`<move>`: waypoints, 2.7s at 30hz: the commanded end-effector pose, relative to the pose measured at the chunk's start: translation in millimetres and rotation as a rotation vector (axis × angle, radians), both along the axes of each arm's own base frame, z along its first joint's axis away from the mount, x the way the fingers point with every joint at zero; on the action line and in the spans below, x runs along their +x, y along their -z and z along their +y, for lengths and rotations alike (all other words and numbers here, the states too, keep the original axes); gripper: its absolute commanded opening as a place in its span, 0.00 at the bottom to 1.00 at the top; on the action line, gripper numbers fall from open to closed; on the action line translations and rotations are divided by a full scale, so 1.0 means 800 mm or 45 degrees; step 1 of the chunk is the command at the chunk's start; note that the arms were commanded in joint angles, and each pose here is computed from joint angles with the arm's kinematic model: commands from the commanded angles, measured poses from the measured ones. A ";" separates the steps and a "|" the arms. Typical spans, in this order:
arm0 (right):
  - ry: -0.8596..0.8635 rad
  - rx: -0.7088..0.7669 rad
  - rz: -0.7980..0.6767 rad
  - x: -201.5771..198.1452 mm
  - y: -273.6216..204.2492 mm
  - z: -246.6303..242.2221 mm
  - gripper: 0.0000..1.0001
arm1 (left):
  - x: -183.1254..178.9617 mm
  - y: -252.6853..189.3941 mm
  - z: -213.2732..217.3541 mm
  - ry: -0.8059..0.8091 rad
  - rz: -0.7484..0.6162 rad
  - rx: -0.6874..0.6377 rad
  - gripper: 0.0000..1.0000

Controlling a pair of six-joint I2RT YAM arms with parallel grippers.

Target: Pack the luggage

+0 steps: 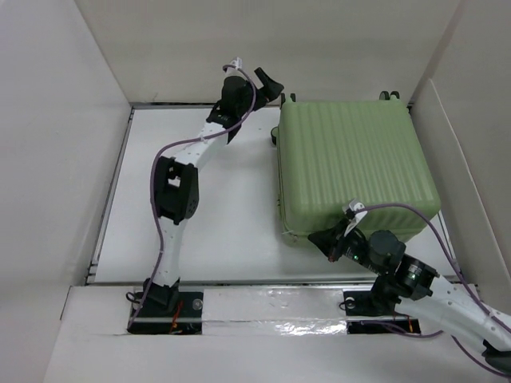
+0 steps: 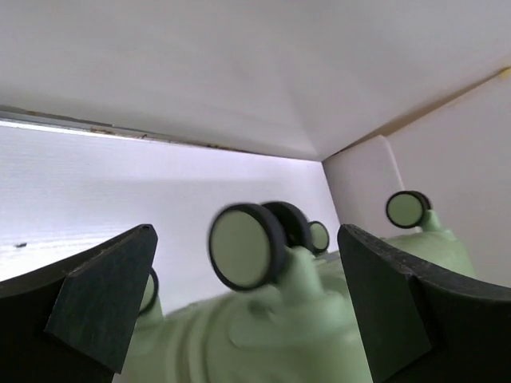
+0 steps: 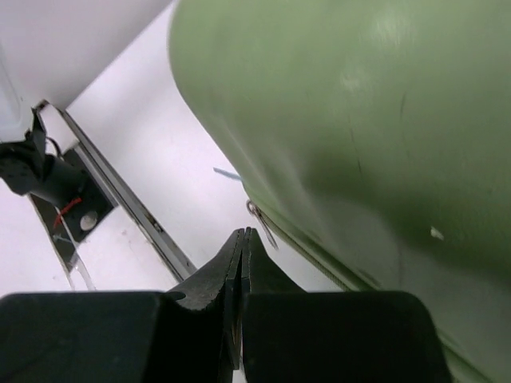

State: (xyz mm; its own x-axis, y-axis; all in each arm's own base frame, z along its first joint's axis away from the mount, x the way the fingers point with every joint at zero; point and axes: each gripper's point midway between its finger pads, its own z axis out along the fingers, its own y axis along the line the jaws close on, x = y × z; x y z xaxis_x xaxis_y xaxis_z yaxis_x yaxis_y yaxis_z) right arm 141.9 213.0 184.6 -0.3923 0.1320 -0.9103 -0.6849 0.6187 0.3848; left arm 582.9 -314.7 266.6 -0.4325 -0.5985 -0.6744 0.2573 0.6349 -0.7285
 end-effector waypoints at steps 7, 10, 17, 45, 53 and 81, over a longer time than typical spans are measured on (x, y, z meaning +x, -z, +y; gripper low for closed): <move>0.098 -0.077 0.099 0.006 0.017 -0.015 0.01 | 0.039 0.012 -0.055 0.278 0.037 -0.131 0.99; 0.113 -0.083 0.118 0.008 0.025 -0.015 0.01 | 0.036 0.011 -0.070 0.321 0.014 -0.217 0.99; 0.182 -0.084 0.182 0.010 0.038 -0.024 0.10 | 0.005 0.030 -0.119 0.472 0.058 -0.435 0.99; 0.608 -0.223 0.002 0.127 0.000 -0.081 0.36 | -0.060 -0.041 0.228 -0.068 -0.339 -0.661 0.00; 0.419 -0.269 -0.211 0.228 -0.052 -0.063 0.39 | -0.159 -0.001 0.260 -0.216 -0.299 -0.666 0.00; 0.167 -0.116 -0.291 0.162 0.015 -0.064 0.40 | -0.166 0.017 0.277 -0.334 -0.163 -0.441 0.00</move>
State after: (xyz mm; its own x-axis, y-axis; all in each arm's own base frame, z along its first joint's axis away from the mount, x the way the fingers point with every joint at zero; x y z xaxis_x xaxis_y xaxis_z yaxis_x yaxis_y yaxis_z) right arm 263.4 153.0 137.6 -0.2913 0.0761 -0.9536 -0.5907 0.7698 0.2419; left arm 464.1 -53.6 213.2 -0.0612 -0.9252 -0.3745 0.0288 0.3734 -0.9272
